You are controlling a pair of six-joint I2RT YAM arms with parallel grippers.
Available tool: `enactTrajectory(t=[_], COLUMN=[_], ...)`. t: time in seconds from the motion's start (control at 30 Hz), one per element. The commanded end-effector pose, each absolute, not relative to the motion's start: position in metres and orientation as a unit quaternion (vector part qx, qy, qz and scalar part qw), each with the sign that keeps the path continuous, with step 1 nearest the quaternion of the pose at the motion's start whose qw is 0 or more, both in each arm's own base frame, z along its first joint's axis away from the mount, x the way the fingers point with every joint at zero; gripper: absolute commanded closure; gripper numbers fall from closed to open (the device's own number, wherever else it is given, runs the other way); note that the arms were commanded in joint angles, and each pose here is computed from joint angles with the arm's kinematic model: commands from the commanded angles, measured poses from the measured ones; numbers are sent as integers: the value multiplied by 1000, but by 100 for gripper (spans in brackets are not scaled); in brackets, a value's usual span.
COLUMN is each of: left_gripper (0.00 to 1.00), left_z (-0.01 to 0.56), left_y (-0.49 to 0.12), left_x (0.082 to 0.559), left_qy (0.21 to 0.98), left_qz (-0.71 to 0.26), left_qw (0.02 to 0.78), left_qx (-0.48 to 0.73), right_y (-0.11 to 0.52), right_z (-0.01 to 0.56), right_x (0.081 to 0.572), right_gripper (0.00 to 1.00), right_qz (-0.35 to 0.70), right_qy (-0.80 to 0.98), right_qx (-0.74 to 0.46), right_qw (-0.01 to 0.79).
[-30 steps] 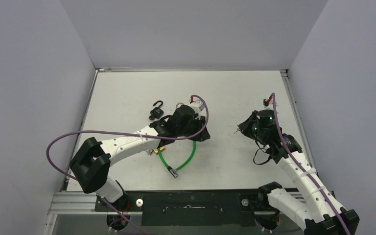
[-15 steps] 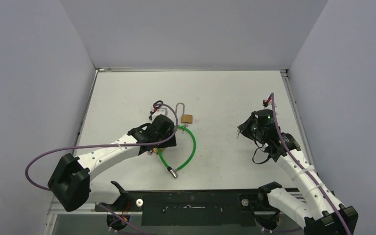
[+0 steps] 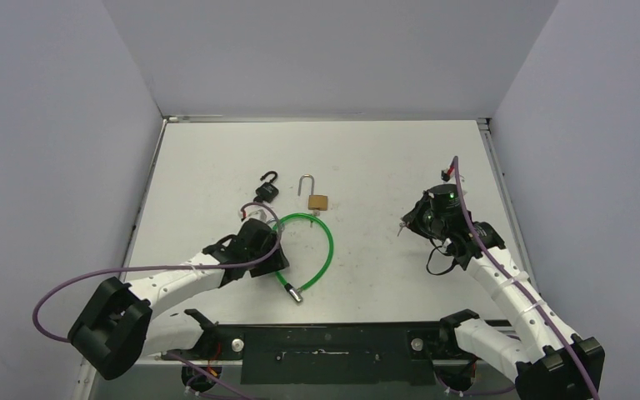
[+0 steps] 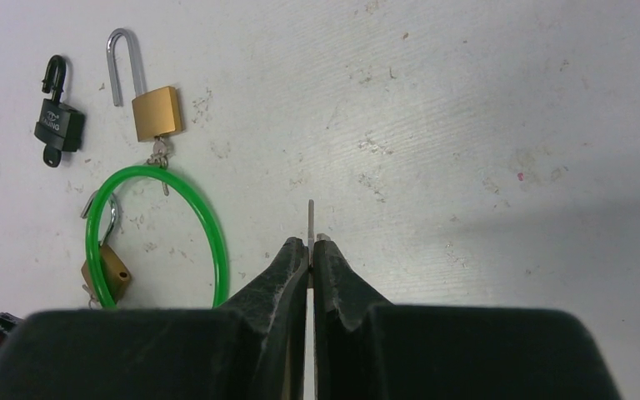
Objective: Unlock with the key
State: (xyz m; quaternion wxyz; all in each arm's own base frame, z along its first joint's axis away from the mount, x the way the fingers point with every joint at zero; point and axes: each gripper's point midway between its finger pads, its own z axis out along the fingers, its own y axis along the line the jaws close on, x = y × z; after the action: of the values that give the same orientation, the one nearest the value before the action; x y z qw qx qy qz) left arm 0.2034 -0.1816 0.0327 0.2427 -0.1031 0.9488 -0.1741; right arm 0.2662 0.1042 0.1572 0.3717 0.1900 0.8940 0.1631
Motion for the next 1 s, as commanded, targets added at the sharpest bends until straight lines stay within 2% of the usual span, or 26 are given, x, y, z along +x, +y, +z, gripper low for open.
enactTrajectory(t=[0.0,0.23,0.43,0.6,0.7,0.73,0.83,0.97], left_gripper=[52,54,60,74,97,100,100,100], left_z=[43,36,36,35,42,47,69,105], left_y=[-202,-202,-197,-192,-194,-196,-200,-192], left_x=[216,211,208,209,215,219,231,252], left_qy=[920,881,834,818,813,810,806,826], left_qz=[-265,-354,-431,-447,-453,-458,-459,-400], left_qw=[265,272,280,289,300,306,328,372], left_qx=[-116,-154,-202,-218,-208,-201,-179,-140], right_y=[107,106,111,112,112,112,111,110], right_z=[173,173,177,181,182,183,186,189], right_x=[278,277,277,279,280,280,282,281], right_gripper=[100,100,100,100,100,100,100,100], right_qz=[174,173,183,183,182,182,180,178], right_qy=[883,883,885,885,885,885,884,882], right_qx=[181,180,169,167,164,164,163,164], right_qw=[397,397,394,396,396,396,399,404])
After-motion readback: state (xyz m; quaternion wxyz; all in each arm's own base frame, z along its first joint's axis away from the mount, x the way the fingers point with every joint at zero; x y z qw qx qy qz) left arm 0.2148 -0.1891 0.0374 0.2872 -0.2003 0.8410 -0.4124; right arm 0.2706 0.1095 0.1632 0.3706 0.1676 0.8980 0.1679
